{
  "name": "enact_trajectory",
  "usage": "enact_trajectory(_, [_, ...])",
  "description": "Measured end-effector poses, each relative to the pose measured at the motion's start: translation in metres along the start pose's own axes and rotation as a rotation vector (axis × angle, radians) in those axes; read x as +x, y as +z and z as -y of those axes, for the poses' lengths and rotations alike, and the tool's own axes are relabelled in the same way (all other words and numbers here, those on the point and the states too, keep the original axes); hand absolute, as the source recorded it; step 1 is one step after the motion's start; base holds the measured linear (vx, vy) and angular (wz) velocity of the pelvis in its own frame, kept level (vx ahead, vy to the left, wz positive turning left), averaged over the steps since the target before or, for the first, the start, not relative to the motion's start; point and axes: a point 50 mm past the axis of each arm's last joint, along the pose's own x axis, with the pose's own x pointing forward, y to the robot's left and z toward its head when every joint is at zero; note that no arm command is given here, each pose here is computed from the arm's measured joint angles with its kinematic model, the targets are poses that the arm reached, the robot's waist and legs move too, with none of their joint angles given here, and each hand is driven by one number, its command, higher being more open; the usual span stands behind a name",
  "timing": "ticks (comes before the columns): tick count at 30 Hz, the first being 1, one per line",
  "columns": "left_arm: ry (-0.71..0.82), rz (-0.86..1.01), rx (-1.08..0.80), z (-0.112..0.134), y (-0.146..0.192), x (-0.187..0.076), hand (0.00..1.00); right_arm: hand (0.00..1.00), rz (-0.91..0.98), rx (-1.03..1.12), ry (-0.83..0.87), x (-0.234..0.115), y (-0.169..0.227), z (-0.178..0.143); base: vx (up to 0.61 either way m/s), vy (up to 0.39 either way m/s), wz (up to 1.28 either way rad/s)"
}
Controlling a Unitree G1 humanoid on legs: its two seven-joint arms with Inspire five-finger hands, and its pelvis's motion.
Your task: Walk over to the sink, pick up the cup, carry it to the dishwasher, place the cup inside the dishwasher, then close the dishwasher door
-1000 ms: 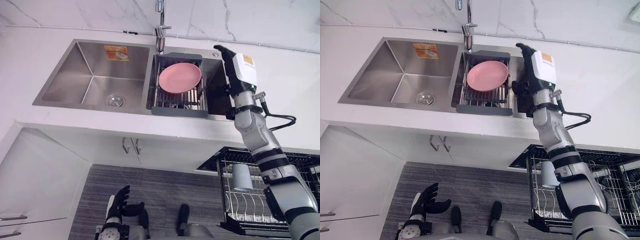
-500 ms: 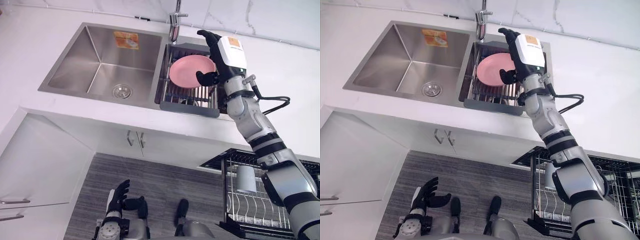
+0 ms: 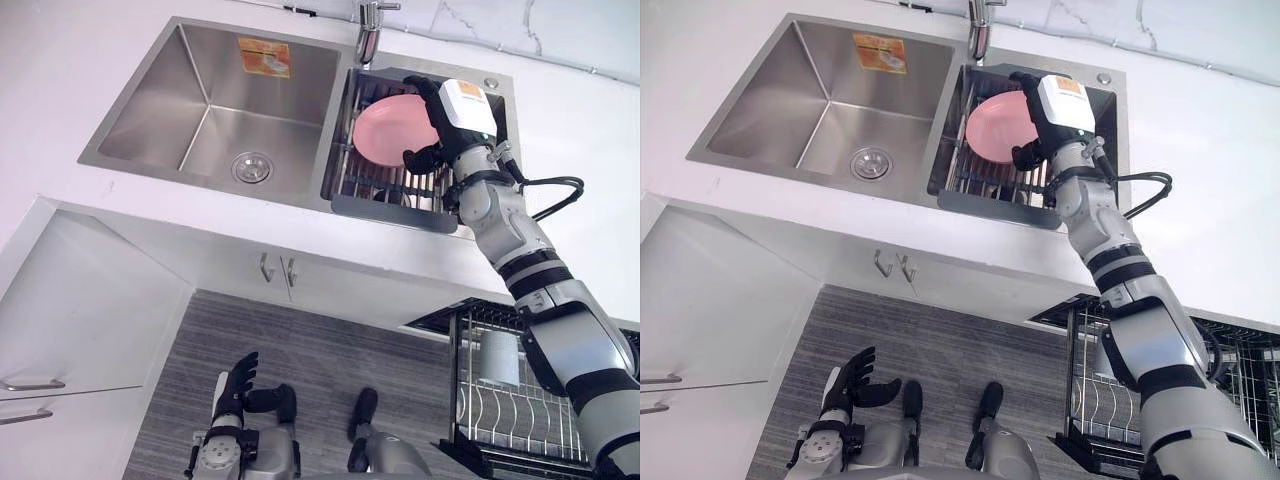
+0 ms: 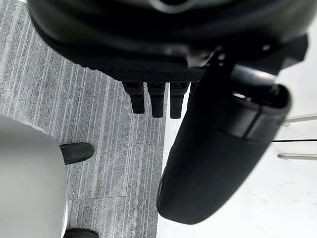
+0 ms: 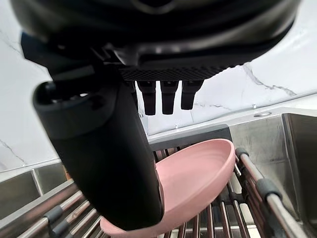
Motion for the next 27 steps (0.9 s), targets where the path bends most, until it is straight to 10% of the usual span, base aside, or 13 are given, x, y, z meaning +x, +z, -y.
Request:
enact_trajectory(17, [0.015, 0.040, -0.025, 0.002, 0.014, 0.007, 0.90, 0.90, -0.129, -0.054, -0.027, 0.021, -0.014, 0.023, 0.00, 0.008, 0.01])
enact_trajectory(18, [0.015, 0.043, -0.025, 0.002, 0.015, 0.008, 0.90, 0.30, -0.130, -0.054, -0.027, 0.021, -0.014, 0.024, -0.01, 0.023, 0.07])
enact_trajectory(27, [0.013, 0.060, -0.026, 0.002, 0.020, 0.010, 0.90, 0.30, -0.139, -0.048, -0.040, 0.025, -0.013, 0.028, 0.00, 0.009, 0.02])
